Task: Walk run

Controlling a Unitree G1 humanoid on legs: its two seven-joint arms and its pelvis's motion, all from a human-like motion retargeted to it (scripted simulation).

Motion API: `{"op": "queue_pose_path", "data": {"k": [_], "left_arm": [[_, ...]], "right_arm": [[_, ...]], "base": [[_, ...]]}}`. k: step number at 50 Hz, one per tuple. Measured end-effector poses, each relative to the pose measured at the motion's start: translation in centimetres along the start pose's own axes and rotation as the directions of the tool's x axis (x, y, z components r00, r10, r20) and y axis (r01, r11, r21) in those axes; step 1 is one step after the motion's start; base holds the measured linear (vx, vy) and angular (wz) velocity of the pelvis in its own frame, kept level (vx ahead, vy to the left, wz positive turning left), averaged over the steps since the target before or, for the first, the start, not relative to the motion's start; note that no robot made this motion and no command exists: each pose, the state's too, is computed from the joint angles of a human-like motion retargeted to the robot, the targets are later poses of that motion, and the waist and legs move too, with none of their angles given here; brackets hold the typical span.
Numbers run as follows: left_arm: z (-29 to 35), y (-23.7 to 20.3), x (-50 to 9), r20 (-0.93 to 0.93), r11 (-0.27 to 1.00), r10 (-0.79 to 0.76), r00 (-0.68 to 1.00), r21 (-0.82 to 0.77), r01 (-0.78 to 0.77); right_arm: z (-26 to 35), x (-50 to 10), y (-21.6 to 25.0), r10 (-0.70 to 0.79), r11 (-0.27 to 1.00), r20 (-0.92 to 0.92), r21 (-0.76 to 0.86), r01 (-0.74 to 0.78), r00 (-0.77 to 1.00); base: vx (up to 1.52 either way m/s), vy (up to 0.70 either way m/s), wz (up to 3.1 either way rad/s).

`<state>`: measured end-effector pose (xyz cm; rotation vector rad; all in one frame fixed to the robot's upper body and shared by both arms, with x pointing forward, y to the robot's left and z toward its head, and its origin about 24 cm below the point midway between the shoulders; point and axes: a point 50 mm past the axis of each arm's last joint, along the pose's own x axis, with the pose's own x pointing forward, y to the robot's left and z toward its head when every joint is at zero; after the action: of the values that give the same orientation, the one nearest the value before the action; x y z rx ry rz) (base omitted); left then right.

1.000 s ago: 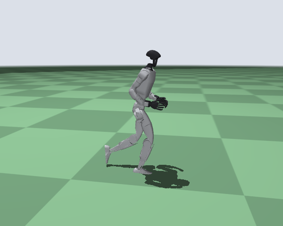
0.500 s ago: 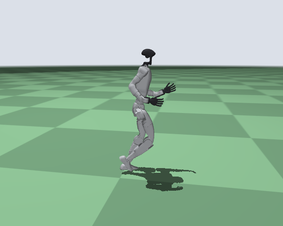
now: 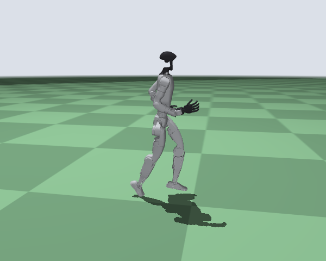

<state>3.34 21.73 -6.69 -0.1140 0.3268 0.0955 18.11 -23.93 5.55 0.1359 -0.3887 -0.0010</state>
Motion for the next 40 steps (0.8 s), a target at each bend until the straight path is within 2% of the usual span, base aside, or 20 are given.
{"op": "queue_pose_path", "data": {"k": [3, 8, 11, 13, 15, 17, 21, 25, 30, 32, 33, 35, 37, 40], "left_arm": [[2.1, 0.0, 2.0, 0.094, 0.998, -0.024, 0.995, 0.056, 0.019], [9.2, -2.4, 8.2, 0.396, 0.974, -0.134, 0.909, 0.220, 0.048], [12.6, -6.1, 10.3, 0.567, 0.966, -0.205, 0.798, 0.248, 0.072], [15.8, -6.8, 11.7, 0.716, 0.979, -0.168, 0.677, 0.200, 0.031], [17.3, -9.5, 12.0, 0.773, 0.979, -0.200, 0.602, 0.174, 0.102], [18.3, -10.7, 11.6, 0.799, 0.981, -0.196, 0.568, 0.155, 0.121], [18.4, -11.0, 11.0, 0.796, 0.982, -0.188, 0.576, 0.138, 0.129], [18.2, -10.5, 10.8, 0.763, 0.969, -0.244, 0.599, 0.171, 0.177], [17.0, -8.7, 10.5, 0.691, 0.952, -0.306, 0.655, 0.232, 0.200], [14.0, -8.3, 10.0, 0.601, 0.941, -0.334, 0.726, 0.254, 0.222], [12.0, -8.5, 9.9, 0.541, 0.932, -0.359, 0.760, 0.249, 0.264], [9.2, -9.9, 9.6, 0.474, 0.949, -0.309, 0.824, 0.101, 0.298], [7.9, -10.3, 8.8, 0.458, 0.954, -0.258, 0.851, -0.016, 0.298], [6.6, -9.0, 7.7, 0.399, 0.960, -0.264, 0.878, 0.018, 0.280]], "right_arm": [[-1.2, -1.3, 1.0, 0.011, 0.999, -0.057, 0.054, -0.008, 0.998], [-2.9, -1.8, 3.5, 0.029, 0.979, -0.082, 0.204, -0.011, 0.996], [-4.6, -6.9, 3.4, 0.011, 0.971, -0.265, 0.232, 0.053, 0.964], [-5.6, -9.6, 3.2, 0.010, 0.961, -0.382, 0.260, 0.097, 0.924], [-5.3, -11.8, 1.8, -0.006, 0.975, -0.459, 0.194, 0.107, 0.888], [-4.7, -13.2, 0.5, -0.004, 0.996, -0.520, 0.077, 0.051, 0.854], [-3.3, -14.1, -1.7, -0.008, 0.995, -0.581, -0.085, -0.051, 0.814], [-2.3, -12.4, -2.8, -0.004, 0.986, -0.532, -0.143, -0.086, 0.847], [-1.4, -7.3, -1.0, 0.071, 0.992, -0.345, -0.073, -0.102, 0.936], [-1.9, -6.4, 0.8, 0.090, 0.996, -0.300, 0.022, -0.088, 0.950], [-2.4, -6.0, 0.6, 0.051, 0.996, -0.276, 0.086, -0.028, 0.960], [-3.2, -4.0, 1.5, 0.051, 0.982, -0.212, 0.187, -0.011, 0.976], [-3.3, -2.1, 3.0, 0.072, 0.980, -0.155, 0.194, -0.041, 0.985], [-3.0, -0.7, 3.4, 0.033, 0.985, -0.106, 0.172, -0.014, 0.994]], "base": [[2.15, -0.82, -0.28], [2.35, -0.81, 0.67], [2.92, -0.64, 1.23], [2.12, -0.78, 0.09], [2.19, -0.86, -0.17], [2.11, -0.78, -0.06], [2.02, -0.64, 0.70], [1.89, -0.37, -0.19], [1.93, -1.02, 0.16], [2.70, -1.31, -0.37], [2.33, -0.98, 0.63], [1.67, -0.62, -0.56], [1.58, -0.44, -1.38], [1.64, -0.38, -0.20]]}}
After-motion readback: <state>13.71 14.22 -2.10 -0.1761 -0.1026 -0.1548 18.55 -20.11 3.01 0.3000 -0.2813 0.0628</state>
